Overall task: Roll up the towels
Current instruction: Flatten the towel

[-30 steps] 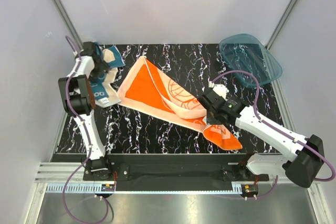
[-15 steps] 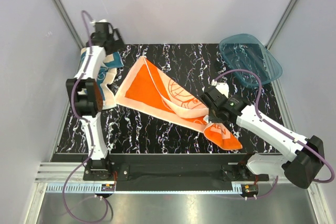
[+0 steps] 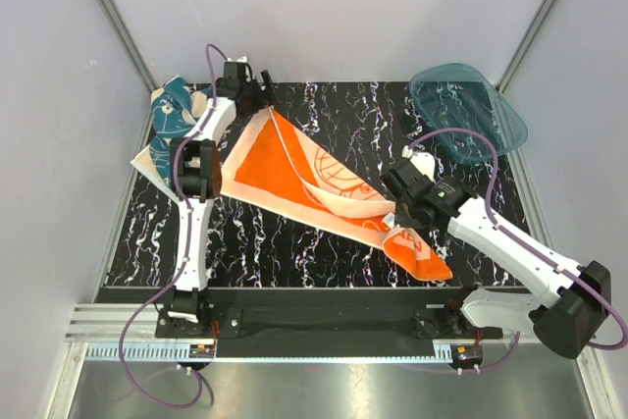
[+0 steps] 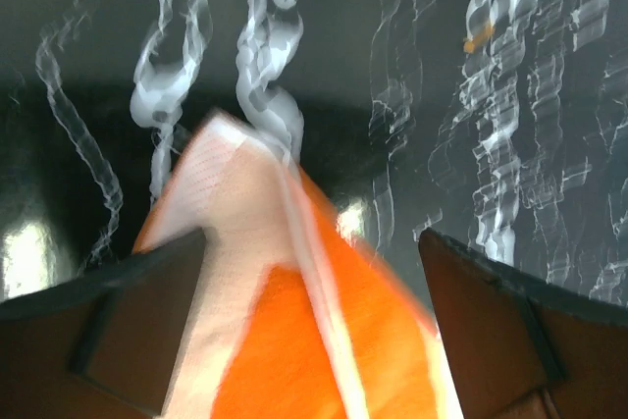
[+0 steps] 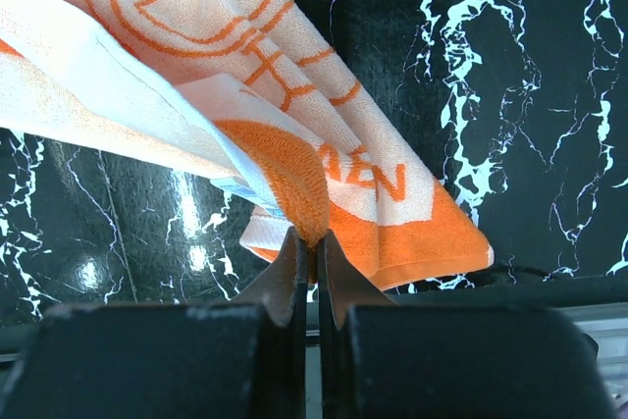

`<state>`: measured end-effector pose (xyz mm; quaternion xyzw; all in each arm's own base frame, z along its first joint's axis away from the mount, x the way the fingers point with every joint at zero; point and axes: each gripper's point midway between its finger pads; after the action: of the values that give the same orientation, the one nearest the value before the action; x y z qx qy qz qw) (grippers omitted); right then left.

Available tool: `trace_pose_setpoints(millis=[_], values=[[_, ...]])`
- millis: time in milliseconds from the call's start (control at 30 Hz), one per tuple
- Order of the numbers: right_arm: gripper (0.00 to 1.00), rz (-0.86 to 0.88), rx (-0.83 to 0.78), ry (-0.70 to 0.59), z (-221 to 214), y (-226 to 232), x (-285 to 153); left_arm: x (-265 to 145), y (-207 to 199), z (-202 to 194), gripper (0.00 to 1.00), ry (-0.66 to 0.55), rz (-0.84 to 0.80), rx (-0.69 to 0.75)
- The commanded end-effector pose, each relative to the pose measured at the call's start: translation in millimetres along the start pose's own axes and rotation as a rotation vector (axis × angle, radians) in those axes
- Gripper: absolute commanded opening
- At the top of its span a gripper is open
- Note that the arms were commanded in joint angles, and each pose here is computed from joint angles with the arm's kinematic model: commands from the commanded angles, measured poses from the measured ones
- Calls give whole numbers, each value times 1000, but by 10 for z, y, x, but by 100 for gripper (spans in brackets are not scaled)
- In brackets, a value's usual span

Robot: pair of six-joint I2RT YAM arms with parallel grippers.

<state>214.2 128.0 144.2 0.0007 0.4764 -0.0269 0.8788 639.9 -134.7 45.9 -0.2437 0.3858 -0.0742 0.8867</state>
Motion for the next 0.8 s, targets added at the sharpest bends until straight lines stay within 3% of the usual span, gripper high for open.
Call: trace_pose_setpoints(millis=[0, 500, 767], values=[[0, -13, 18, -51, 131, -79, -91, -37, -172, 319, 99, -83, -46, -32], [0, -20, -9, -2, 65, -39, 118, 121, 36, 407, 99, -133, 37, -70], [0, -15, -24, 7, 90, 0, 191, -149, 79, 655, 99, -247, 176, -10]])
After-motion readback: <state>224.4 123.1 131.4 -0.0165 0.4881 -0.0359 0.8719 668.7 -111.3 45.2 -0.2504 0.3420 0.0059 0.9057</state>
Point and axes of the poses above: each gripper's point midway between its finger pads, its own x axis out along the fingers, its own y axis along the line the jaws close on, z = x × y, and after that the axes turned 2 degrees about -x, right-handed
